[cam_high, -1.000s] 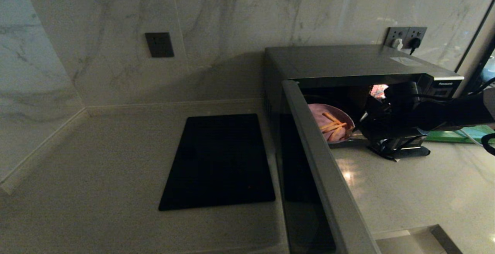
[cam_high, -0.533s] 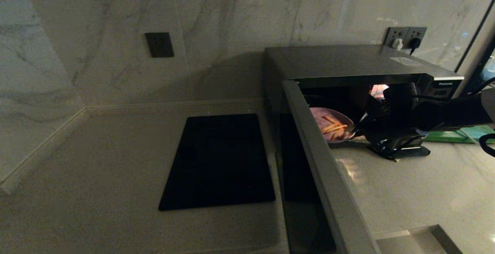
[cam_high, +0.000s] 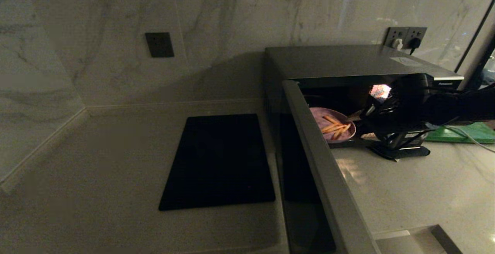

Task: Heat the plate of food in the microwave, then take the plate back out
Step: Close the microwave oven

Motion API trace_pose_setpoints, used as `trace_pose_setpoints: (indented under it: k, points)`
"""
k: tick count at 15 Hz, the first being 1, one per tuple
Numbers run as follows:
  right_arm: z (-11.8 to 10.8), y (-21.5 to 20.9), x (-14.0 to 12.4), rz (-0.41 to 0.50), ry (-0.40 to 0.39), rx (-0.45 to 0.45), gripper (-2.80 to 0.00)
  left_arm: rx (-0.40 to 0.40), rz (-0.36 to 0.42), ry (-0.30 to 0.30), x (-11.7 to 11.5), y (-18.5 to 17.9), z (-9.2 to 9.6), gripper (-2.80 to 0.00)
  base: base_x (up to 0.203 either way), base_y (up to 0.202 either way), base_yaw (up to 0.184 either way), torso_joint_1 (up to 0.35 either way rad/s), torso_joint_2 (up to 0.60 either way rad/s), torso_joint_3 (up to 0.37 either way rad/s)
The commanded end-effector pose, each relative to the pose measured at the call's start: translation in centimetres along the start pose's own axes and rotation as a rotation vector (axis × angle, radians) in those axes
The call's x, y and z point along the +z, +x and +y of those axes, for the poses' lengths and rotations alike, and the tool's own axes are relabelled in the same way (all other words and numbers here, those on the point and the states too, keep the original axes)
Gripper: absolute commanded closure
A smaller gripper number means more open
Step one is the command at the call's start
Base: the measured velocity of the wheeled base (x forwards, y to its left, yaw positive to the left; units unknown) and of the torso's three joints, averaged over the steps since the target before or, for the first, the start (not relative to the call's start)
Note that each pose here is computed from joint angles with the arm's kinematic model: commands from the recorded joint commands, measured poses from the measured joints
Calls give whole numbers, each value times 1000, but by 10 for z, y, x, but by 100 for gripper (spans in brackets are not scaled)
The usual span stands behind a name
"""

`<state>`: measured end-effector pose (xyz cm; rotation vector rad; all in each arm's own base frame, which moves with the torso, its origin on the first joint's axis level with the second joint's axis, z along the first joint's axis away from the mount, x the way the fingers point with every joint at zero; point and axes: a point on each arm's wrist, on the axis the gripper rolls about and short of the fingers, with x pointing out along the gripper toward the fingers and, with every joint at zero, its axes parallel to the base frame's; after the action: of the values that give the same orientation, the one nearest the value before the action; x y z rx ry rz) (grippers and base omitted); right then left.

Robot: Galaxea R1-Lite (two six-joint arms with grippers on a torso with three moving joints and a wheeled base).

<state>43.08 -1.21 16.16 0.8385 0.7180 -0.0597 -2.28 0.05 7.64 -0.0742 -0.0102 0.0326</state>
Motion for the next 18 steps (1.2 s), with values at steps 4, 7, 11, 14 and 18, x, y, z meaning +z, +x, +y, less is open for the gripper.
trace_pose_setpoints:
  k: [4, 7, 11, 14, 18]
  points:
    - [7, -18, 1, -16, -5, -14, -280, 1, 1, -1, 0, 0, 0, 0, 0, 0, 0, 0, 0, 0]
    - [13, -31, 3, -33, -11, -1, -280, 1, 1, -1, 0, 0, 0, 0, 0, 0, 0, 0, 0, 0]
    - [8, -75, -12, -41, -23, -34, -280, 1, 1, -1, 0, 0, 0, 0, 0, 0, 0, 0, 0, 0]
    - [0, -124, -36, -80, -75, -83, 0, 1, 1, -1, 0, 0, 0, 0, 0, 0, 0, 0, 0, 0]
    - [-5, -198, -67, -217, -144, -143, 0, 1, 1, -1, 0, 0, 0, 0, 0, 0, 0, 0, 0, 0]
